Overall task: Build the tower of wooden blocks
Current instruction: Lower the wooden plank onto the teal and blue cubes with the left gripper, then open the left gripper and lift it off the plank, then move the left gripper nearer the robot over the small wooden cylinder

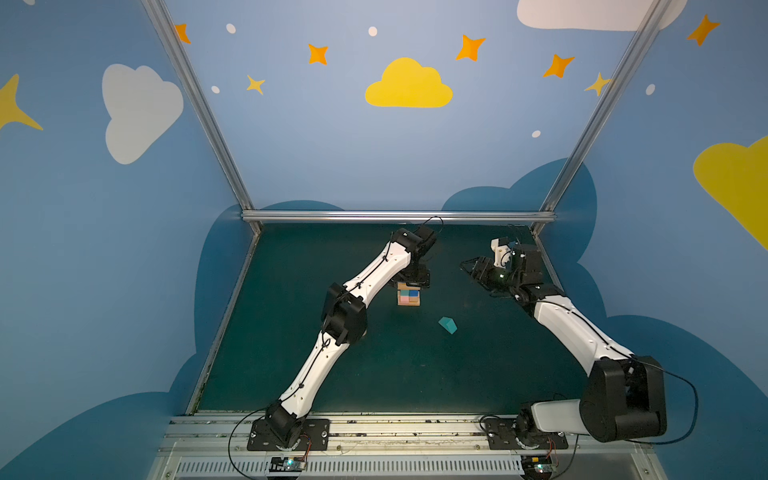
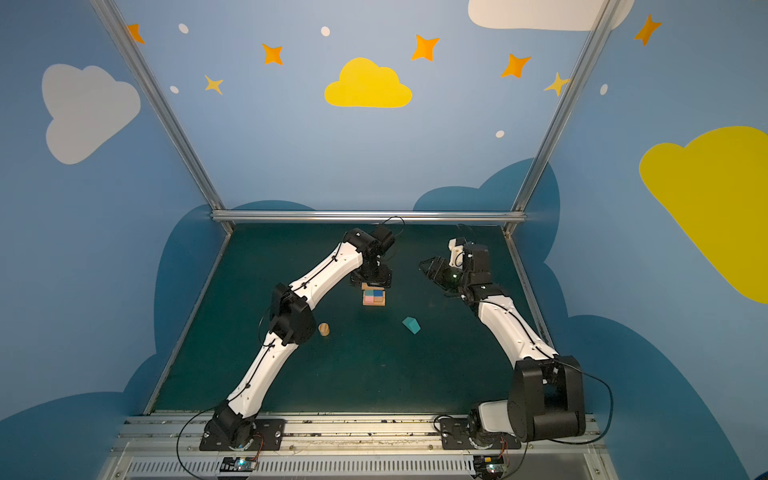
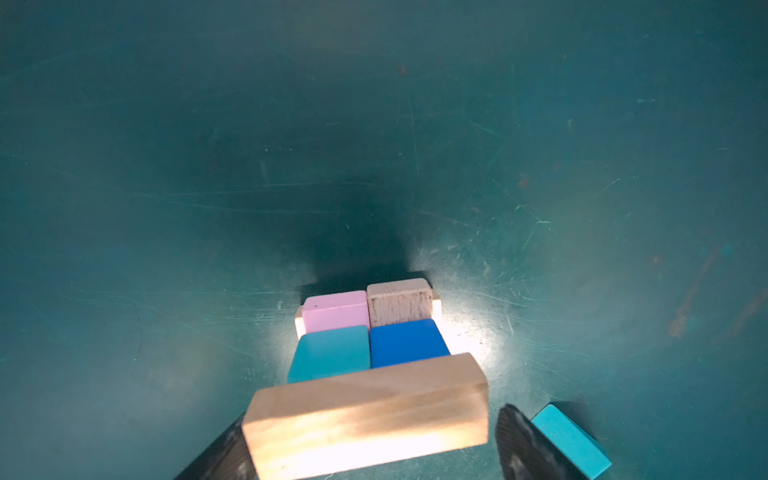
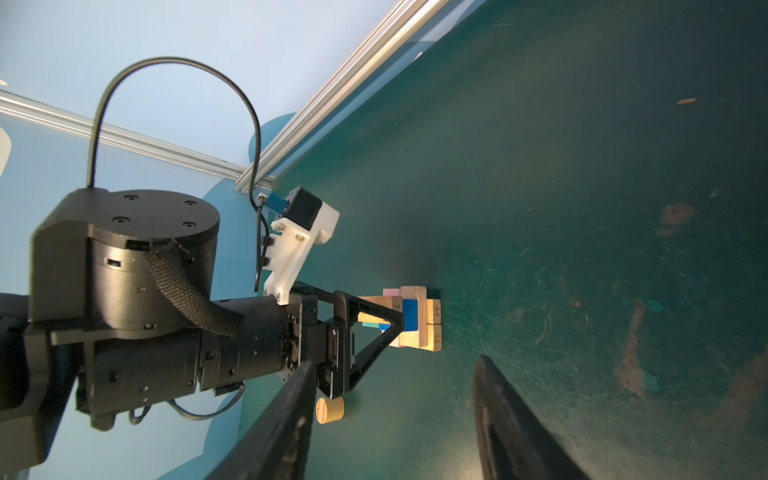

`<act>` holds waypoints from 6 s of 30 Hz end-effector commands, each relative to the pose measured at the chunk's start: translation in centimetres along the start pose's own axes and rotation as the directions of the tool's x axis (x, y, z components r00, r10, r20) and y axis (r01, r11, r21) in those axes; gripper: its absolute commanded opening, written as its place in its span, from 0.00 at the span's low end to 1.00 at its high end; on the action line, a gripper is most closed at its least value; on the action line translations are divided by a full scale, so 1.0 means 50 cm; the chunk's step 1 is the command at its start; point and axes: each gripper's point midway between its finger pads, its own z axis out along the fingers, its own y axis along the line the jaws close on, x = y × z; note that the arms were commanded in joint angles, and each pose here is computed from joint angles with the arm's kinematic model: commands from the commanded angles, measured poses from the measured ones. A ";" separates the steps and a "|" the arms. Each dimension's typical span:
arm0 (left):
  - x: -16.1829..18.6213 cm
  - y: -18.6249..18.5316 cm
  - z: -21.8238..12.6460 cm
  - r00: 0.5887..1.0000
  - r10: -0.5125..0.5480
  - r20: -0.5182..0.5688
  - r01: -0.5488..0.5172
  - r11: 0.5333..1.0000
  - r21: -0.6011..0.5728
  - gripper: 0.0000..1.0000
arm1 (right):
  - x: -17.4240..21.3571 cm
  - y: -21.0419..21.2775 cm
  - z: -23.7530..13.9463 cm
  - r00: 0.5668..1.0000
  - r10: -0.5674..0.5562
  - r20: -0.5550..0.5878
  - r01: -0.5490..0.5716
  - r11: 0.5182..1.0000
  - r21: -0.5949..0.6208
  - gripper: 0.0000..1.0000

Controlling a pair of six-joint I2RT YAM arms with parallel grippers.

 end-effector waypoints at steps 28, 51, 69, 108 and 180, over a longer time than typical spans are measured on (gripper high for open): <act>0.009 -0.004 0.023 1.000 -0.013 -0.026 0.013 1.000 -0.003 0.89 | 0.004 -0.011 0.007 1.000 0.014 -0.008 -0.014 1.000 0.000 0.59; 0.007 -0.007 0.023 1.000 -0.020 -0.024 0.021 1.000 0.006 0.91 | 0.005 -0.012 0.009 1.000 0.014 -0.011 -0.014 1.000 -0.001 0.59; 0.005 -0.009 0.021 1.000 -0.022 -0.021 0.022 1.000 0.012 0.92 | 0.005 -0.013 0.009 1.000 0.015 -0.012 -0.015 1.000 0.000 0.59; 0.000 0.005 0.012 0.999 -0.037 -0.005 0.037 0.999 -0.016 1.00 | 0.005 -0.013 0.009 1.000 0.013 -0.012 -0.013 1.000 0.000 0.59; 0.299 0.285 -0.126 0.926 -0.351 0.137 0.361 0.930 -0.062 0.99 | 0.014 -0.042 -0.015 1.000 0.010 0.008 -0.011 0.995 0.096 0.58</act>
